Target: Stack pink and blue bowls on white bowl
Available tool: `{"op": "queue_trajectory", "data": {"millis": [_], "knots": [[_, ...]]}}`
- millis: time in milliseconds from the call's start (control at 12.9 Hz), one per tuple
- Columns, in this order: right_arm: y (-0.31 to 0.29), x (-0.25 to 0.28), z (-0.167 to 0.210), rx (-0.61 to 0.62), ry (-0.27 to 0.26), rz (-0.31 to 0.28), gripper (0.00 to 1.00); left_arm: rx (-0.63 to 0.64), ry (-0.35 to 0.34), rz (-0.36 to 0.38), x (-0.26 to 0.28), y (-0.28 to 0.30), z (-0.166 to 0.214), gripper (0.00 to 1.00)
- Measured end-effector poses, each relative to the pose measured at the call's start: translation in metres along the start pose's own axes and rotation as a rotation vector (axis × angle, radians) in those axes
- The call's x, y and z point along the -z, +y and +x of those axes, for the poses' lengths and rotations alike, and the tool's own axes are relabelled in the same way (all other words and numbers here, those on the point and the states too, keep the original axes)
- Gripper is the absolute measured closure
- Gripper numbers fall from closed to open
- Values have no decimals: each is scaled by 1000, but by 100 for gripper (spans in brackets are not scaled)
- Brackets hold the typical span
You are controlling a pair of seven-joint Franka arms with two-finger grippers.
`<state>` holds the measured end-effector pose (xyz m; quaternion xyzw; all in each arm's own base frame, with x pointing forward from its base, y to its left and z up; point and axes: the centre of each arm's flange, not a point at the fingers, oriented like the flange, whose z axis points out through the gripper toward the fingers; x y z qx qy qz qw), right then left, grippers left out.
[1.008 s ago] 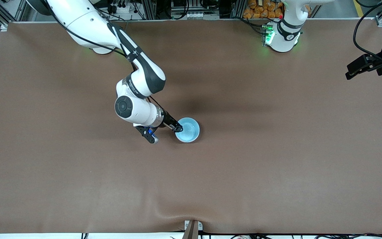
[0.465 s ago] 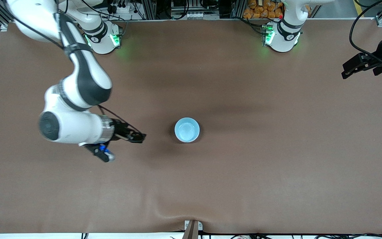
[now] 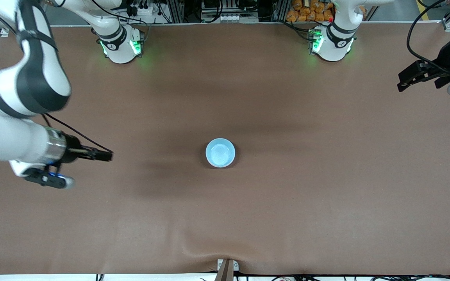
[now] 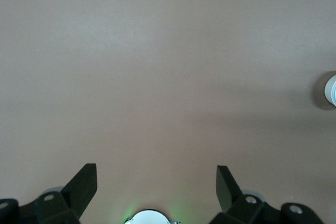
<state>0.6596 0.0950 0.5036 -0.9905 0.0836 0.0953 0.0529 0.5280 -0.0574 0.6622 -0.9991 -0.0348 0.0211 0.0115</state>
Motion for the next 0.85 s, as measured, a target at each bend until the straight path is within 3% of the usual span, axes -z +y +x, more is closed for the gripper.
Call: {"op": "queue_trajectory", "data": {"millis": [310, 620, 853], "knots": [[33, 62, -28, 29, -38, -23, 0, -11, 0, 0, 0, 6, -1, 0], [38, 127, -85, 33, 10, -92, 0, -24, 3, 0, 2, 13, -3, 0], [39, 130, -125, 28, 39, -145, 0, -24, 5, 0, 2, 13, -3, 0]]}}
